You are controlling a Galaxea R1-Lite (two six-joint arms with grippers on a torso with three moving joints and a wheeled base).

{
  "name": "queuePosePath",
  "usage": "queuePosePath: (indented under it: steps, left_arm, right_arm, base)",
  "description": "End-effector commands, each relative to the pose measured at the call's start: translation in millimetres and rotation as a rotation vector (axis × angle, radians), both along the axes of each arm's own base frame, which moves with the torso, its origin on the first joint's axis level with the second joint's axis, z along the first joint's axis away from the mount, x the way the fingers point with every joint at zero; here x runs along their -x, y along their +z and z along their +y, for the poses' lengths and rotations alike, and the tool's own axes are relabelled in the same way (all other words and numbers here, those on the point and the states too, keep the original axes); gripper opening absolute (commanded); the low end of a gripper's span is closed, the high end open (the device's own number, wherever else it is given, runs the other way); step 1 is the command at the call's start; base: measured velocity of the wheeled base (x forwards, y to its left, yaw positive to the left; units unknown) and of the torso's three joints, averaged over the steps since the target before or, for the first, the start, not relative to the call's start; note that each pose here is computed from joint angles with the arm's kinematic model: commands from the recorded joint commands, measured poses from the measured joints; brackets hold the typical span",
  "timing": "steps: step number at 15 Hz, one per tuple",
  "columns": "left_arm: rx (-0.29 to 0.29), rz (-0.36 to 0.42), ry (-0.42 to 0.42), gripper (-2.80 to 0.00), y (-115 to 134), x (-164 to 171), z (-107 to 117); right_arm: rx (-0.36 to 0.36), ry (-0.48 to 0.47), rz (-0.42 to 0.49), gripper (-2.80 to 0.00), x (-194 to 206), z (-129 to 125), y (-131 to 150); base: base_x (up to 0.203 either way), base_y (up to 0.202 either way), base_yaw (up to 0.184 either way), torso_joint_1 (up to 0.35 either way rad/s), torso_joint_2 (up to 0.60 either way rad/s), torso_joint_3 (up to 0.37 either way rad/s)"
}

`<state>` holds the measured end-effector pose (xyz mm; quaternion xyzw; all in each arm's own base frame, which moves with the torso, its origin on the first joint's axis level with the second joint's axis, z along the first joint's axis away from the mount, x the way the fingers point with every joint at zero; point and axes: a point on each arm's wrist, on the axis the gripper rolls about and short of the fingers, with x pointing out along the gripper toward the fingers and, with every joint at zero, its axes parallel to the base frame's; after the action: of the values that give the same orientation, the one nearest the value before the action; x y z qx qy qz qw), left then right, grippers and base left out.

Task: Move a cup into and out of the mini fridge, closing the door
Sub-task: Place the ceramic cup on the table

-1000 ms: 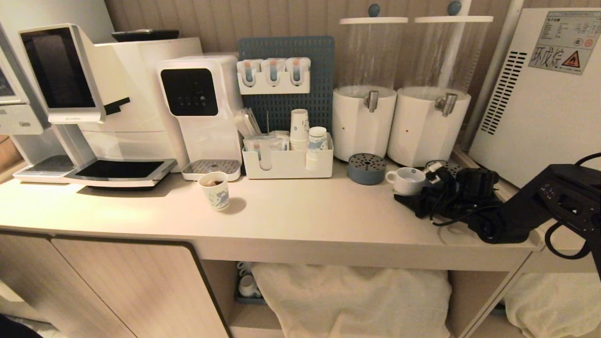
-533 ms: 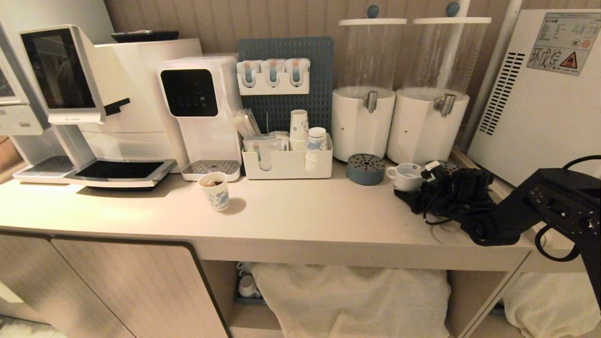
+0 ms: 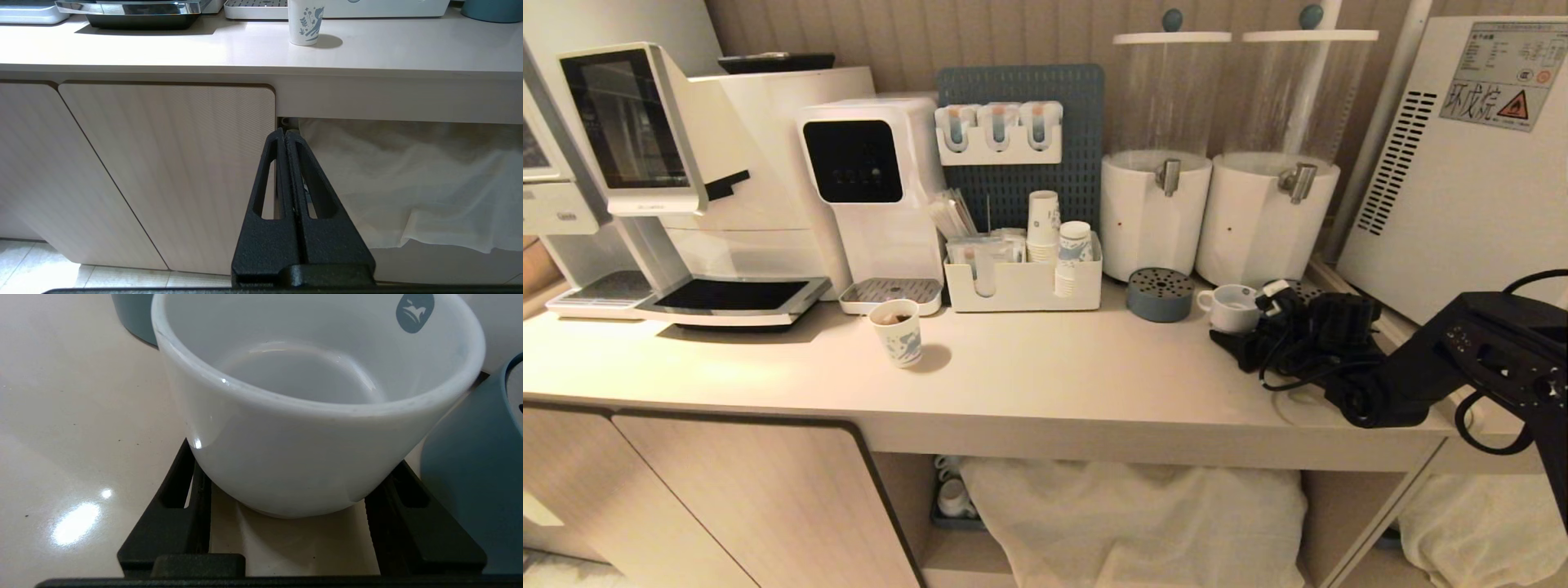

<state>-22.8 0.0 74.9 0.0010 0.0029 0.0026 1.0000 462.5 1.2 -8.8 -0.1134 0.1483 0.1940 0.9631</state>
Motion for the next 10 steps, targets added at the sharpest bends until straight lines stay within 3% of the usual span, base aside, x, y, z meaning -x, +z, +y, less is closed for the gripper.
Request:
queuePosePath:
  steps: [1,6,10]
  left_arm:
    - [0.0,0.0,0.001,-2.8,0,0,0]
    - [0.0,0.0,-0.001,-2.8,0,0,0]
    - [0.0,0.0,0.0,-2.8,0,0,0]
  right_arm:
    - [0.001,-0.003,0.001,-2.8,-2,-2,-3]
    - [-0.024,-0.039,0.009,-2.8,-10,-3,6]
    - [-0.017,-0.052,0.016,-2.8,-15,-9,-6]
  base:
    - [0.0,0.0,0.0,0.0,0.0,0.0]
    - [0.0,0.0,0.0,0.0,0.0,0.0]
    - [0.0,0.0,0.0,0.0,0.0,0.0]
